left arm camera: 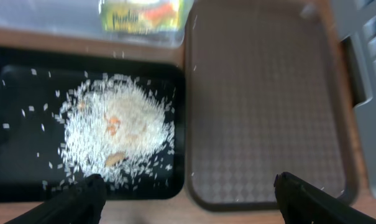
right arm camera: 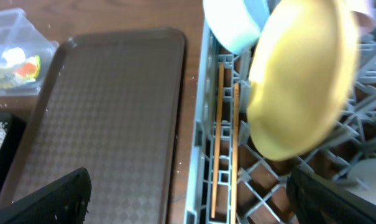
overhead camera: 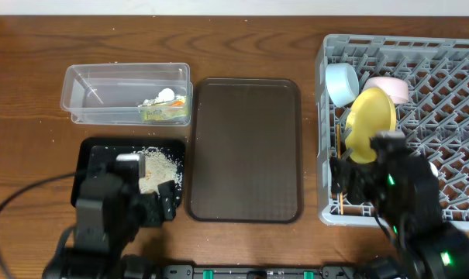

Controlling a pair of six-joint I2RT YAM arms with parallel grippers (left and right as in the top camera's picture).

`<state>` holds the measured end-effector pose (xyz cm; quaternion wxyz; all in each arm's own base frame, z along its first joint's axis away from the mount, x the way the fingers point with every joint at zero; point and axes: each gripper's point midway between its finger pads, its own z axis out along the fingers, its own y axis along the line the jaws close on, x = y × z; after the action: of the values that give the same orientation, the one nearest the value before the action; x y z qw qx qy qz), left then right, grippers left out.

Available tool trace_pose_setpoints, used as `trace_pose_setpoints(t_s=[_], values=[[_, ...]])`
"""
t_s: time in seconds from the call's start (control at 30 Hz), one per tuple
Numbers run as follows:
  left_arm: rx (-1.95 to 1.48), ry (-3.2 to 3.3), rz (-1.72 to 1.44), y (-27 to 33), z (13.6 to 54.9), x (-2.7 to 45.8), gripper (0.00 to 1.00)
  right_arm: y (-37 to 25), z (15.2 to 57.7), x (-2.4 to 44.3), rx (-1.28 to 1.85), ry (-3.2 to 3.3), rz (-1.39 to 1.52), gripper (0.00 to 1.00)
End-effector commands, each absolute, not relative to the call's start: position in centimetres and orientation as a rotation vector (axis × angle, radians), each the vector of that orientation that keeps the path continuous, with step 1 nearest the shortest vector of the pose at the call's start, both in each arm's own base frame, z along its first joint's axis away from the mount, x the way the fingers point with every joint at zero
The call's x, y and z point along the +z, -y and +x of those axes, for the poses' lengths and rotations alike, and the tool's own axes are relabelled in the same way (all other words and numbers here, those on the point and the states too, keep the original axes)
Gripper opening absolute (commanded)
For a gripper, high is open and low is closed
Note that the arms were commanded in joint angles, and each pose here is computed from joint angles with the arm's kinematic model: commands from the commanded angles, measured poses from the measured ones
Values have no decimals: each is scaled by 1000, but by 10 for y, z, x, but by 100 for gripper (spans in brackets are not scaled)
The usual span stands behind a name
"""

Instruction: Sort waste into correct bins and load items into the dishwasher rack

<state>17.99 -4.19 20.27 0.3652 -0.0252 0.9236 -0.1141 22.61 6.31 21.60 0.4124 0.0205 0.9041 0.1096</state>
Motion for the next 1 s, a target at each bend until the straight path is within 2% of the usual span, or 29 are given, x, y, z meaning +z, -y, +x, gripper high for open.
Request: trace_pose_setpoints(t_s=[0.0, 0.4, 0.7, 0.73, 0.97], values=[[-294, -2309, -46, 41, 175, 210, 90, -54, 216, 216, 271, -2231, 115, 99], [-297, -2285, -44, 40, 171, 214, 92, -46, 191, 196, 233, -2331, 112, 99], [-297, -2285, -44, 40, 171, 214, 93, -44, 187, 192, 223, -2355, 112, 99], [-297, -2285, -44, 41, 171, 214, 97, -44, 187, 192, 223, -2355, 112, 99], [-297, -2285, -44, 40, 171, 214, 98, -34, 189, 196, 189, -2294, 138, 99]])
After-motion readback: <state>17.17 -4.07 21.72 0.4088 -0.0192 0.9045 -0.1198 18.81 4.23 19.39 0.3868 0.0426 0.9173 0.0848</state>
